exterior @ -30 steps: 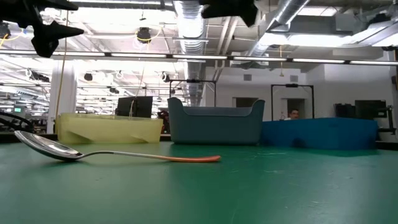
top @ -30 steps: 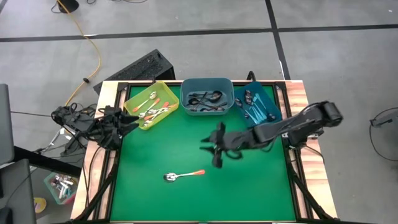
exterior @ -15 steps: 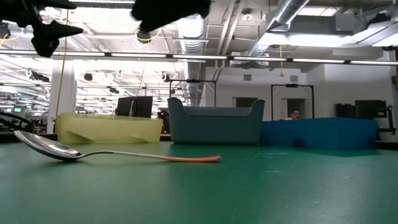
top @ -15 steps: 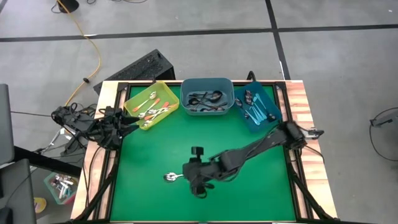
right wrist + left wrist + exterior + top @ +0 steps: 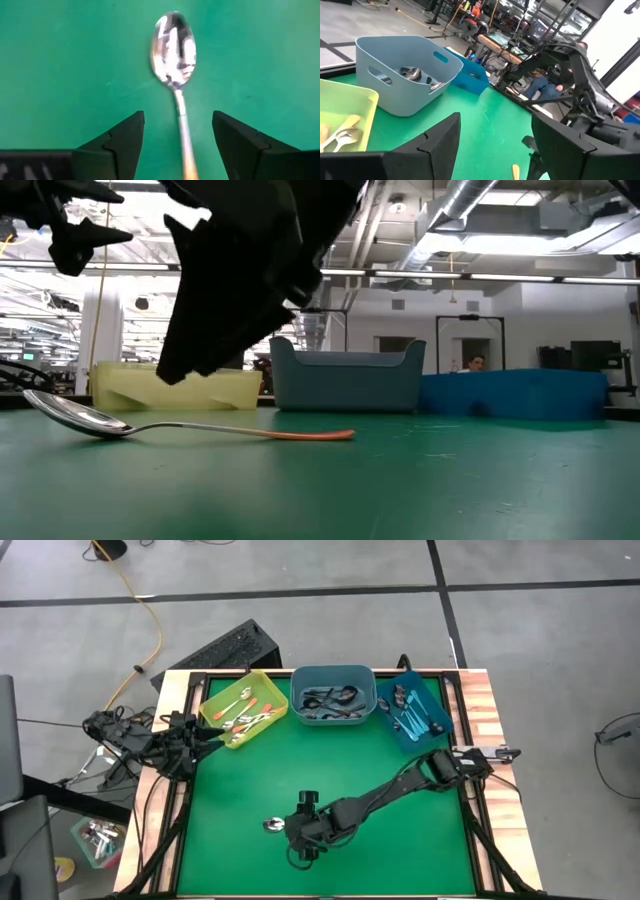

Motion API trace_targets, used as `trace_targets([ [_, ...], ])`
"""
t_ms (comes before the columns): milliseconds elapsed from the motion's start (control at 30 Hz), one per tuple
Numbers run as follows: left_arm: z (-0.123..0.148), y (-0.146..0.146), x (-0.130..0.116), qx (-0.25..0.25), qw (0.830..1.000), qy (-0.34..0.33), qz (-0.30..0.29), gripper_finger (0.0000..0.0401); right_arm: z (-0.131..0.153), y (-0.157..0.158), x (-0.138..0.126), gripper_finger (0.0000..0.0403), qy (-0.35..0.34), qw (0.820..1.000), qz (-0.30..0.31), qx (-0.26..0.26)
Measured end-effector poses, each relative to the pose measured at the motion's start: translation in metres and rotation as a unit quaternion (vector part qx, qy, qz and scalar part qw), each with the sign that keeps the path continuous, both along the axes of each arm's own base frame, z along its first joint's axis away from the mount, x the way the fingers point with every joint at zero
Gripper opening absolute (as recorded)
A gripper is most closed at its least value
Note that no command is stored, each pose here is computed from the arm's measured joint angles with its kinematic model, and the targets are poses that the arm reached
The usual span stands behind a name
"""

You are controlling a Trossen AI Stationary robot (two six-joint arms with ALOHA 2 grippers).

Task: Sort silverware by color (type)
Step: Put the orange spoon into the yellow bin

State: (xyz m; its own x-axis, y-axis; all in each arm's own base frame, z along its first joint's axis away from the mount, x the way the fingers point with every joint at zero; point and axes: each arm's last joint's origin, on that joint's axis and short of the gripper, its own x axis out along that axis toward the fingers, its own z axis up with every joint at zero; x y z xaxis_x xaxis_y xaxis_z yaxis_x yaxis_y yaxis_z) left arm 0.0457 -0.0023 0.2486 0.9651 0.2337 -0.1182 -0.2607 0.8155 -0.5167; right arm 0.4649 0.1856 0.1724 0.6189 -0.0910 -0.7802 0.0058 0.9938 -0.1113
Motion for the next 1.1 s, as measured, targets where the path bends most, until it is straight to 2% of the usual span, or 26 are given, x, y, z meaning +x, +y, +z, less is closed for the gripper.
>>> trace_targets([
  [367,0.000,0.000,0.000,0.006,1.000,0.004,-0.008,0.0229,0.001,-0.030,0.013,0.0248,-0.005,1.000,0.004,0.015],
  [533,0.000,0.000,0.000,0.006,1.000,0.004,-0.009,0.0229,-0.019,-0.022,0.015,0.0248,0.008,0.999,0.026,0.020],
  [600,-0.001,0.000,0.000,0.006,1.000,0.005,-0.009,0.0229,-0.027,-0.016,0.021,0.0248,-0.008,0.999,0.038,0.029],
  [700,-0.001,0.000,0.000,0.006,1.000,0.005,-0.008,0.0229,-0.038,-0.014,0.016,0.0248,0.017,0.999,0.034,0.021],
  [767,0.000,0.000,0.000,0.006,1.000,0.004,-0.008,0.0229,-0.045,-0.016,0.020,0.0244,0.016,0.999,0.022,0.035],
  [933,0.000,0.000,0.000,0.006,1.000,0.004,-0.006,0.0229,-0.049,-0.020,0.020,0.0212,0.030,0.998,-0.003,0.049],
  [1100,-0.001,0.000,0.000,0.004,1.000,0.004,-0.005,0.0229,-0.050,-0.023,0.019,0.0145,0.039,0.998,-0.012,0.045],
])
